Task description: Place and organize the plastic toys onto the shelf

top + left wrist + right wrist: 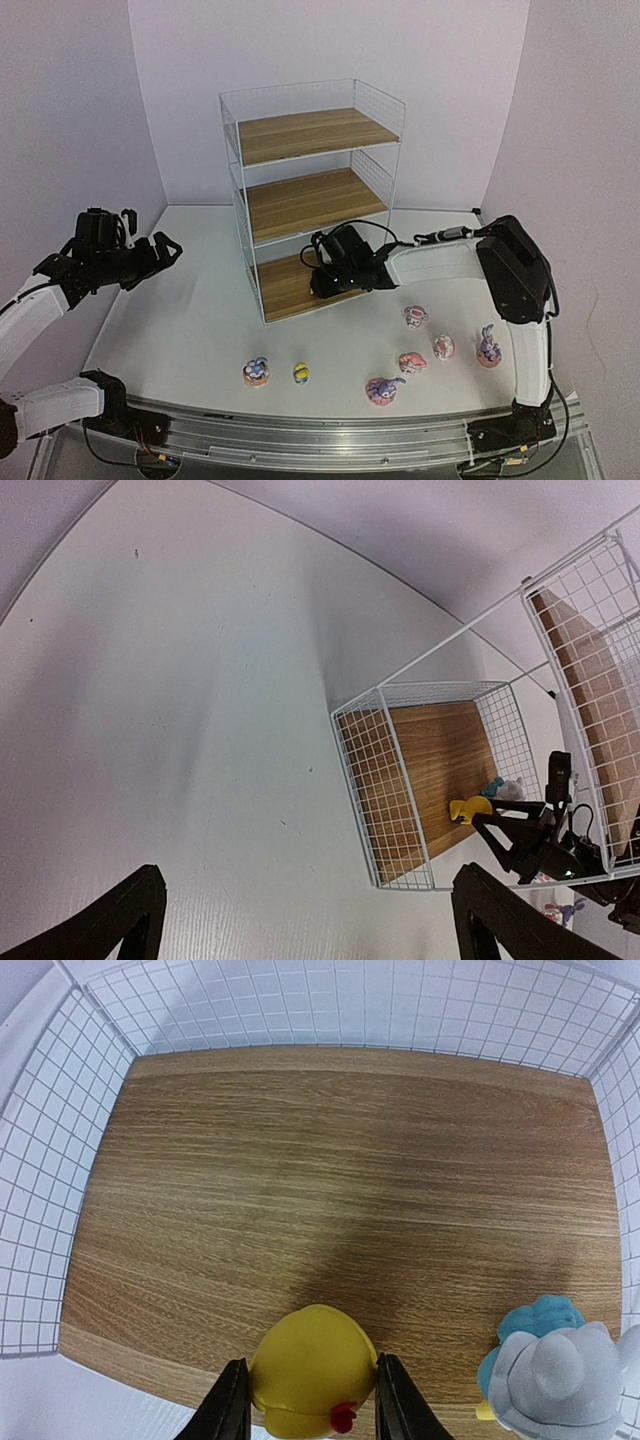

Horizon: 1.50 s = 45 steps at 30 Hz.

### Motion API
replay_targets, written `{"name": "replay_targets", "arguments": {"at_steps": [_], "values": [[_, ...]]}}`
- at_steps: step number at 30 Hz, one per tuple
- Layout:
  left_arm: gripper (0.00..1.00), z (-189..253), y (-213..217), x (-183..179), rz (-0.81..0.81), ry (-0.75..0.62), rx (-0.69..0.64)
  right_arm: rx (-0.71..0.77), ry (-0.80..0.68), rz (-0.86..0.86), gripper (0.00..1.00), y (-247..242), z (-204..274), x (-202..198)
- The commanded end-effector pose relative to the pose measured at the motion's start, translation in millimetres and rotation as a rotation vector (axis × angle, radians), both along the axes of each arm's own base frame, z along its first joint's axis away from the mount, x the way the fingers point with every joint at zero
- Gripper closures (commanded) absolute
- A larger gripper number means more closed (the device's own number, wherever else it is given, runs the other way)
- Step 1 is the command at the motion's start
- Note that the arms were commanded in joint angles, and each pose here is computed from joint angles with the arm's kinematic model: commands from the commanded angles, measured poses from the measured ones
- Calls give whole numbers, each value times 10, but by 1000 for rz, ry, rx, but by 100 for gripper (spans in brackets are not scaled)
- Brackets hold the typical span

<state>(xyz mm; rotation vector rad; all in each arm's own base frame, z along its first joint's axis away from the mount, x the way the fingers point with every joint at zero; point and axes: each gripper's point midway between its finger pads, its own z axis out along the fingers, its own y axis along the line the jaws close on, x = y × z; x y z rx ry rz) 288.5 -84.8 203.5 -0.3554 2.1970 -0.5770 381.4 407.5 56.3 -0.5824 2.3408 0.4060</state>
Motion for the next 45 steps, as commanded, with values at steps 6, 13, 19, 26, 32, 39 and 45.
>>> {"name": "replay_targets", "arguments": {"at_steps": [6, 13, 19, 26, 32, 39, 45], "values": [[1, 27, 23, 21, 15, -15, 0, -6, 28, 34, 87, -27, 159, -119], [0, 34, 24, 16, 15, -19, -2, -28, 35, 39, 77, -40, 116, -120], [1, 24, 17, 21, 12, -14, -1, -22, 34, 30, 57, -29, 142, -105], [1, 27, 5, 22, 6, -16, -4, 1, 19, 9, 44, 6, 247, -49], [0, 31, -2, 15, 1, -17, -8, 20, 13, 19, 37, -16, 376, -99], [0, 80, -1, -4, 0, -32, -13, 91, 38, 132, 14, -19, 663, -451], [0, 59, 13, -24, 12, -21, -18, 69, -12, 224, 8, -37, 857, -1126]]}}
